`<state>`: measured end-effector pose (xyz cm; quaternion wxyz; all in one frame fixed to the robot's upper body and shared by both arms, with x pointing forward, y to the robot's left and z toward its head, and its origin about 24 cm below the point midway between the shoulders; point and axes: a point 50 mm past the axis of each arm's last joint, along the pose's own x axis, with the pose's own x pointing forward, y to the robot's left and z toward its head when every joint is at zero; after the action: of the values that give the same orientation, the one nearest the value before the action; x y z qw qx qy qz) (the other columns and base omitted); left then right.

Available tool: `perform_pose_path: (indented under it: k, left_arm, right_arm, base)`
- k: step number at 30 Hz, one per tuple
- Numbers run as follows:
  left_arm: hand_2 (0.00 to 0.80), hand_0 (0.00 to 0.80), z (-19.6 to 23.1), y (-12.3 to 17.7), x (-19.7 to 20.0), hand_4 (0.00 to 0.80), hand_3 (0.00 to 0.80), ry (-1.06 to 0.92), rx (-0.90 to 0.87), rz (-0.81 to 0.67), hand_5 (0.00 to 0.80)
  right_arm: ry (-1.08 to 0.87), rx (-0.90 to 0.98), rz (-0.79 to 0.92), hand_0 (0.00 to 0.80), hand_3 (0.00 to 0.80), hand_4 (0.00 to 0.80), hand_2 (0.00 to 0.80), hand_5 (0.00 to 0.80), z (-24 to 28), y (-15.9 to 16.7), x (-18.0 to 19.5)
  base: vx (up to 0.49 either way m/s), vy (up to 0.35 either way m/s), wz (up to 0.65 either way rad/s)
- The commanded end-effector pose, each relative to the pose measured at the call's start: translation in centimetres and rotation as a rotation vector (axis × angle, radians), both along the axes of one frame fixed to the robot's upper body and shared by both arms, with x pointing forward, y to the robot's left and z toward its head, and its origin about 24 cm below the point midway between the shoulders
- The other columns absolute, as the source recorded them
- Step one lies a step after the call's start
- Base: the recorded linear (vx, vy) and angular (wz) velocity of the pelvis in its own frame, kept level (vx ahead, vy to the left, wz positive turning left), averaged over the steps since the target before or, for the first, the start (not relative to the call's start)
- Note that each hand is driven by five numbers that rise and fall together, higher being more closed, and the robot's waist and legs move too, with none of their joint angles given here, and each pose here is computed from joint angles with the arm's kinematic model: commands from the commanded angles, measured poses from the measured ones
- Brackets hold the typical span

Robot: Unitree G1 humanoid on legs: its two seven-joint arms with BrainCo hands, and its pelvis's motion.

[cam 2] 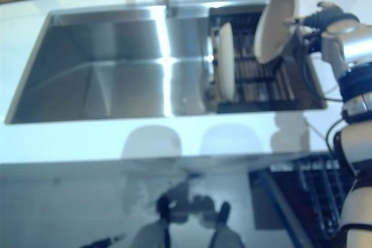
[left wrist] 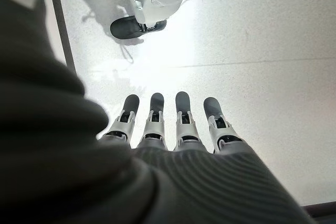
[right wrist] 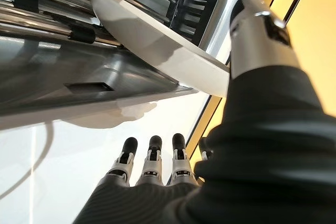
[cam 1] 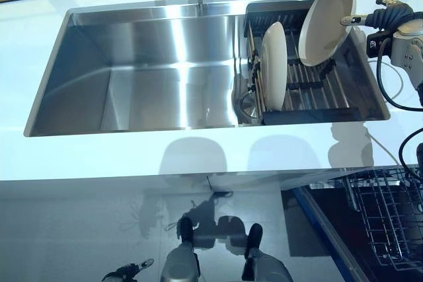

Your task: Take plates into dishwasher

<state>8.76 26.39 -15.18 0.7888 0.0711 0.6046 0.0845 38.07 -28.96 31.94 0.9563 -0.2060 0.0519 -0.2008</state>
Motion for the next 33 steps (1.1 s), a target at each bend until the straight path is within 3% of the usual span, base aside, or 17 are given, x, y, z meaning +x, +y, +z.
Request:
perform_pose_path:
  k: [1, 33]
  left_arm:
    - [0.000, 0.000, -0.1, 0.2, -0.5, 0.000, 0.000, 0.034, 0.016, -0.021, 0.000]
    - [0.000, 0.000, 1.6, 0.6, 4.5, 0.000, 0.000, 0.025, -0.020, 0.080, 0.000]
  right_arm:
    - [-0.119, -0.043, 0.020, 0.000, 0.000, 0.000, 0.000, 0.000, 2.5, 0.6, -0.5]
    - [-0.115, -0.020, 0.045, 0.000, 0.000, 0.000, 0.000, 0.000, 3.2, 1.1, -0.7]
  base:
    - [0.000, 0.000, 0.00]
    - [0.021, 0.008, 0.00]
